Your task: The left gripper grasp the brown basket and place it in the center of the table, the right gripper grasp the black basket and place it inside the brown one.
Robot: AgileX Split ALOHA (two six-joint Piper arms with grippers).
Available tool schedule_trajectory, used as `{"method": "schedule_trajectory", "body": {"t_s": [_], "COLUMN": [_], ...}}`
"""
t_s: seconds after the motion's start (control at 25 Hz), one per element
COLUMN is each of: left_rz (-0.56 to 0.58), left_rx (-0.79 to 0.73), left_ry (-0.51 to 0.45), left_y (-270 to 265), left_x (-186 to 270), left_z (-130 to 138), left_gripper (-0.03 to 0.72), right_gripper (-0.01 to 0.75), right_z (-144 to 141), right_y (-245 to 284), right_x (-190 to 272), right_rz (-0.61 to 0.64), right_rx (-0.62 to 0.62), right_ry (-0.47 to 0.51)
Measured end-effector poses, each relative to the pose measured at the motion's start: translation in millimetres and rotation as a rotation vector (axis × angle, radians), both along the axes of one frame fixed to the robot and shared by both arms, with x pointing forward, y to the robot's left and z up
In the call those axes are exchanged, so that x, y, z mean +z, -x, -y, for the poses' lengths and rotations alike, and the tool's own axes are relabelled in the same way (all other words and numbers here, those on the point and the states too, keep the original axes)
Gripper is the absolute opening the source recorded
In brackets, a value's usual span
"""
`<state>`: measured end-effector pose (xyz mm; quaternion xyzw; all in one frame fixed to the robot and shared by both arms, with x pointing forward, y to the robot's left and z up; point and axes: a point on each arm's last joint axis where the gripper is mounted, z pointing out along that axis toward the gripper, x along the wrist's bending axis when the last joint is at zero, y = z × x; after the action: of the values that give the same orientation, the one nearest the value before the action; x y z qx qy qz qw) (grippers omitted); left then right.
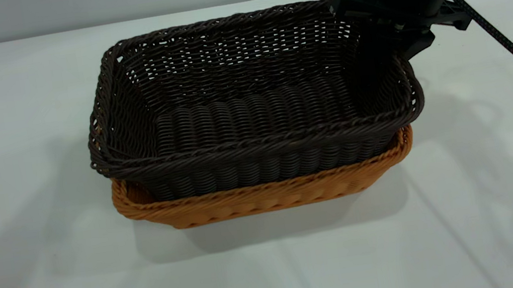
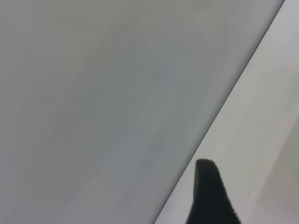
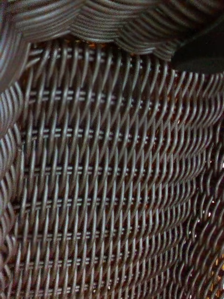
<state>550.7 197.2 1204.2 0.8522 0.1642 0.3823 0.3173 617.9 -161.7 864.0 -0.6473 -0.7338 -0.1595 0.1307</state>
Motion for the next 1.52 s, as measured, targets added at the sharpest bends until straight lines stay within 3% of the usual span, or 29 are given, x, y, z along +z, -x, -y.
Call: {"method": "schedule_trajectory", "body": {"t_s": [0.12, 0.24, 0.36, 0.48, 0.72, 0.84, 1.08, 1.36, 1.52], "left_rz": [-0.002, -0.005, -0.016, -0.046, -0.100, -0.099, -0.114, -0.287, -0.257], "left_rx": [0.000, -0.001, -0.005, -0.017, -0.046, -0.058, 0.011, 0.369, 0.571], "left_ry": [0.004, 0.003, 0.000, 0.006, 0.016, 0.013, 0.103, 0.156, 0.231], "left_y": [0, 0, 1, 3, 14, 33, 92, 150, 164], "left_x": [0, 0, -1, -3, -1, 12, 46, 54, 56], "left_z": [0, 0, 0, 1, 2, -3, -20, -56, -73], "left_gripper": [0.411, 0.411, 0.411, 0.411, 0.411, 0.411, 0.411, 0.411, 0.411], "right_gripper": [0.195, 0.328, 0.463, 0.538, 0.561, 0.559, 0.531, 0.498, 0.498], "right_z": [-1, -3, -3, -2, 1, 7, 27, 56, 74], "right_y": [0, 1, 6, 10, 17, 29, 78, 157, 206], "right_x": [1, 2, 4, 15, 71, 115, 219, 298, 312], "right_rz": [-0.011, -0.034, -0.063, -0.066, 0.030, 0.106, 0.308, 0.471, 0.555], "right_rx": [-0.022, -0.014, 0.041, 0.094, 0.157, 0.197, 0.198, 0.122, 0.059], "right_ry": [-0.010, -0.023, -0.032, -0.030, -0.026, -0.001, 0.049, 0.094, 0.123]}}
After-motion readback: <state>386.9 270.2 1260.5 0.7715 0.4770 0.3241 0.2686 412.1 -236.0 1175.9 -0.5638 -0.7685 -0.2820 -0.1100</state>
